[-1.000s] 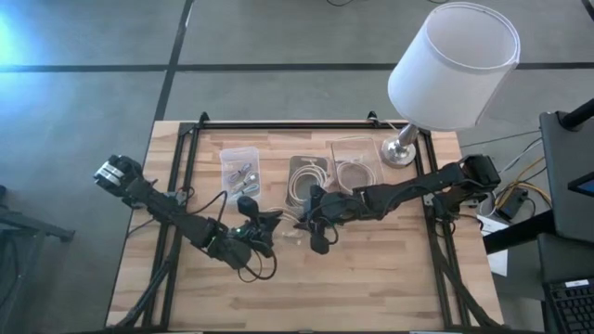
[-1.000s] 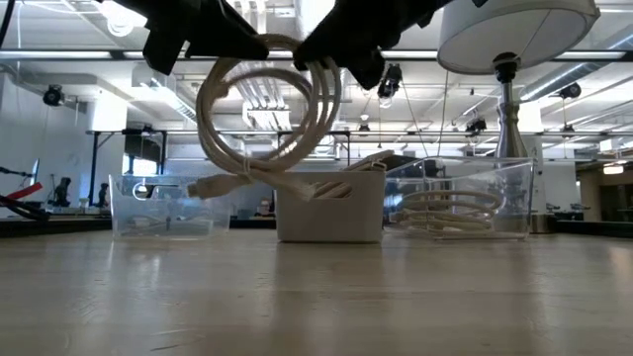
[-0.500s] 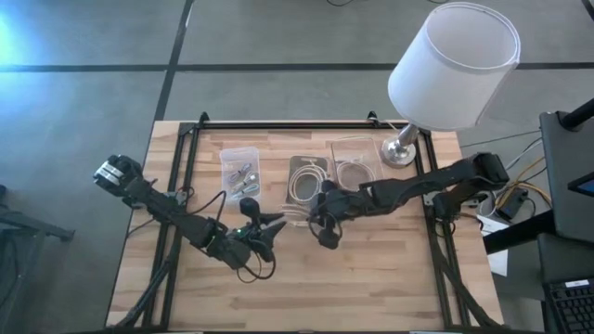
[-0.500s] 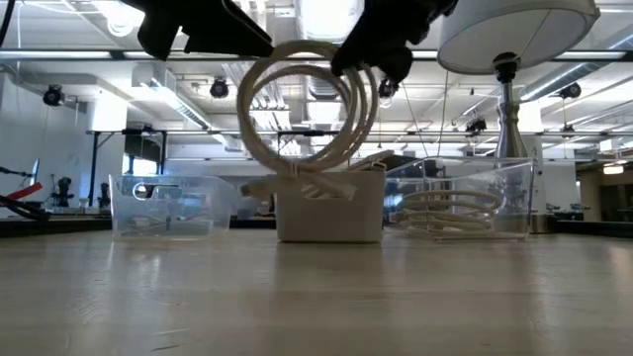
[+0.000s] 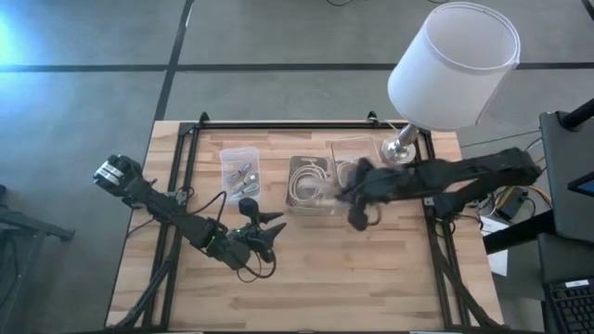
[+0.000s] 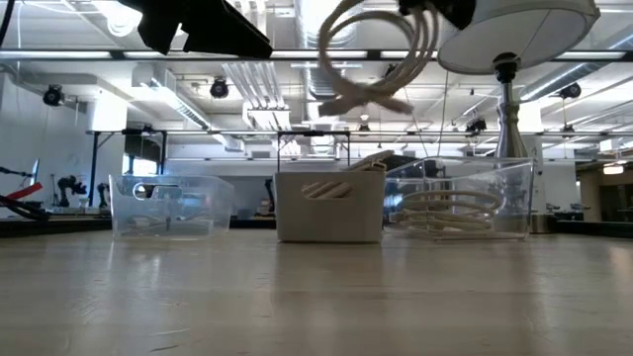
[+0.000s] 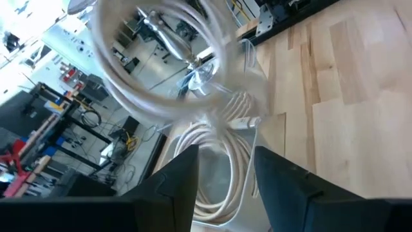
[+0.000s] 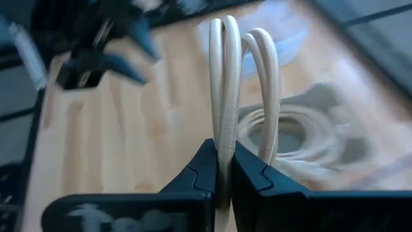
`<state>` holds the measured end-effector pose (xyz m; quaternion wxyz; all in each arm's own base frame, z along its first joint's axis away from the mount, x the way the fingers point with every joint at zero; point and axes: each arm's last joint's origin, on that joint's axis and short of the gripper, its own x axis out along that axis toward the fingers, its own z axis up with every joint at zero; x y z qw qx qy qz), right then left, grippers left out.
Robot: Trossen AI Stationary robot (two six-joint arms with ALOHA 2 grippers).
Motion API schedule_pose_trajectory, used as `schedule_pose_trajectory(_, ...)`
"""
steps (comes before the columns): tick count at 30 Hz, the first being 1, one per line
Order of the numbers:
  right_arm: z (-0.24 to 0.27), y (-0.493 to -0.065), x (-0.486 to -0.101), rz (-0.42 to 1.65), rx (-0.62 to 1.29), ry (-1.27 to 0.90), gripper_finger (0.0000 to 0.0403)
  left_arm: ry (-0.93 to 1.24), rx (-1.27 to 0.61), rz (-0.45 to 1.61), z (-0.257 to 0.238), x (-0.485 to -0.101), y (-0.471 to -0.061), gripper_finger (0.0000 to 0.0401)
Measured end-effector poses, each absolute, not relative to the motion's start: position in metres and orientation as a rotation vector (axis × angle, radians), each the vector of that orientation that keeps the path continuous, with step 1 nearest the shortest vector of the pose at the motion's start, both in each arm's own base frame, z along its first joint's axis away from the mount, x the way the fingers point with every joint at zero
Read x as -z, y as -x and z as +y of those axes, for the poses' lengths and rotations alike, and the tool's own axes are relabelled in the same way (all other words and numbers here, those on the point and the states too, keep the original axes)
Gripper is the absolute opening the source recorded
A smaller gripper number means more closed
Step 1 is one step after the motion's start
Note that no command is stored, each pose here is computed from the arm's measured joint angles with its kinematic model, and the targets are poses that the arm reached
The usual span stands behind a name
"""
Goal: Pick & Place USB Port
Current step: Put the brown hdmi cable into the right transparent bin
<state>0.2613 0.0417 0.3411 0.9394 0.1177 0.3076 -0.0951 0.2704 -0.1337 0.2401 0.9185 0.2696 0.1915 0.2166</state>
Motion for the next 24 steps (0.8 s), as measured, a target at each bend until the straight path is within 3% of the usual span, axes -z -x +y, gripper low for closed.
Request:
schedule_pose_trajectory(8,0.019,-0.207,-0.357,0.542,0.565,-0.2,0.0017,-0.523,-0.452,0.389,-0.134,-0.239,-0.27,0.0154)
schedule_pose_trajectory(17,-0.002,-0.191,-0.316,0.663,0.725,-0.274,0.0021,-0.523,-0.452,0.39,-0.134,-0.239,-0.27,0.0156)
schedule_pose_trajectory(24,-0.015,-0.192,-0.285,0.732,0.744,-0.332,0.0025,-0.523,-0.452,0.39,-0.134,-0.239,-0.27,0.0156)
